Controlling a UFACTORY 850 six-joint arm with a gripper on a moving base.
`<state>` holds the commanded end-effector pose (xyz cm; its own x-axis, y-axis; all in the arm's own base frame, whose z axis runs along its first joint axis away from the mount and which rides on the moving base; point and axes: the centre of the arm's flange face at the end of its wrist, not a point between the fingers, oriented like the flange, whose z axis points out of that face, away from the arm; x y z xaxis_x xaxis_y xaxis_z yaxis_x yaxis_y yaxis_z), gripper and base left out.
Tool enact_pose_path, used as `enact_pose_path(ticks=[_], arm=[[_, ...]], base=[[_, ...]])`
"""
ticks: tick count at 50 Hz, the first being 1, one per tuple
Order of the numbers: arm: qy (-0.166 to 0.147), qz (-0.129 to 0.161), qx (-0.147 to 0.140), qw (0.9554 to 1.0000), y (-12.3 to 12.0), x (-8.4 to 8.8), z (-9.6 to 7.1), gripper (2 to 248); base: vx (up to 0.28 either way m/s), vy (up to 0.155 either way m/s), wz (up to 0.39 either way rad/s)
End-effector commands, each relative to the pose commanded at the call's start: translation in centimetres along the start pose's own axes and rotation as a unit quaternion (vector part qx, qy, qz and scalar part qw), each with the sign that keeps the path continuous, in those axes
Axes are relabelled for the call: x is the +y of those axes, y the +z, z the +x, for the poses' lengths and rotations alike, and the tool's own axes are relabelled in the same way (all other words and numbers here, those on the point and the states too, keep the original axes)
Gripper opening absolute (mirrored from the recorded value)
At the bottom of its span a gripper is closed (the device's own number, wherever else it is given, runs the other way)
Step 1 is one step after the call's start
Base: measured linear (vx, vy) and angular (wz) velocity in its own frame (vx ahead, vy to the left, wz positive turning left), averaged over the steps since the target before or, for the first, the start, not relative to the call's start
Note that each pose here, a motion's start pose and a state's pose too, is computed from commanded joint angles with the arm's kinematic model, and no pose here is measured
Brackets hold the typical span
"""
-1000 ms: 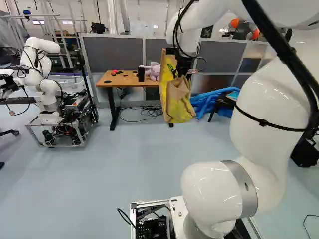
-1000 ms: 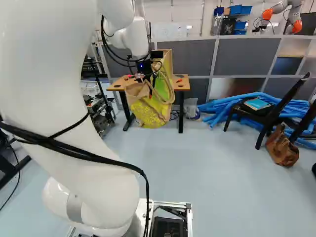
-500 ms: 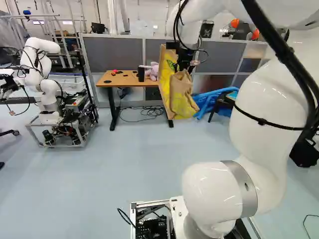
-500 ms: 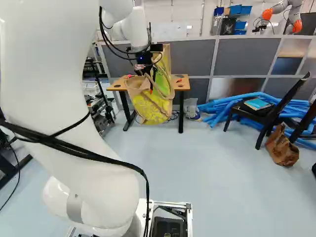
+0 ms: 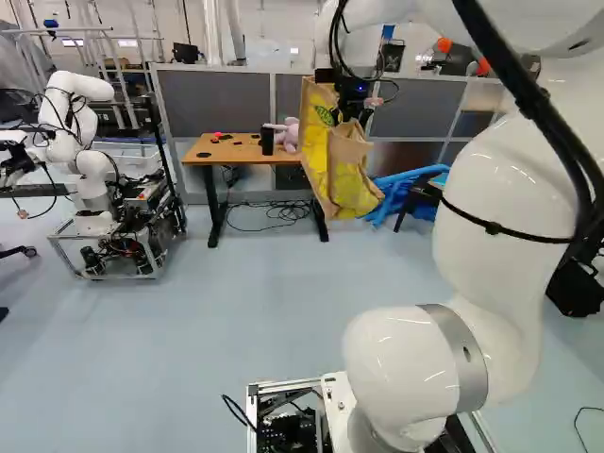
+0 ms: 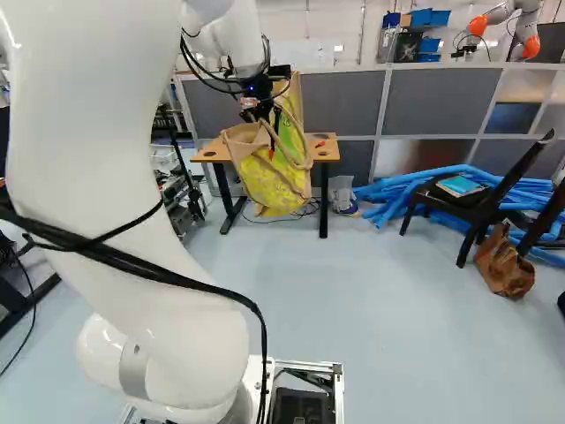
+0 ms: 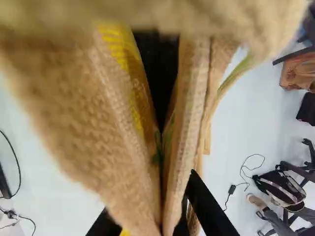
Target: Pick up the bag on the ground and place it on the table
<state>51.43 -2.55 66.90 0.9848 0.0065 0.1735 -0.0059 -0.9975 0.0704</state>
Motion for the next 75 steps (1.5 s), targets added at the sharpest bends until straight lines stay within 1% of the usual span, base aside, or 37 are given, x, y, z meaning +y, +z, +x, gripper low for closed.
enact_pose_path(ticks=[25,48,58,75], arm=[[-0.005,-0.017,-0.013,0.9998,-3.4,0.5,1.0,22],[-0.007,-0.033,-0.025,0.9991,-6.7,0.9,1.6,22],[-0.008,-0.037,-0.035,0.9987,-7.1,1.0,1.6,22],[-0.008,-0.038,-0.035,0.9986,-7.1,1.0,1.6,22]], base=[[0.0,0.0,0.0],[0.0,0.0,0.0],[0.0,0.0,0.0],[0.0,0.0,0.0]])
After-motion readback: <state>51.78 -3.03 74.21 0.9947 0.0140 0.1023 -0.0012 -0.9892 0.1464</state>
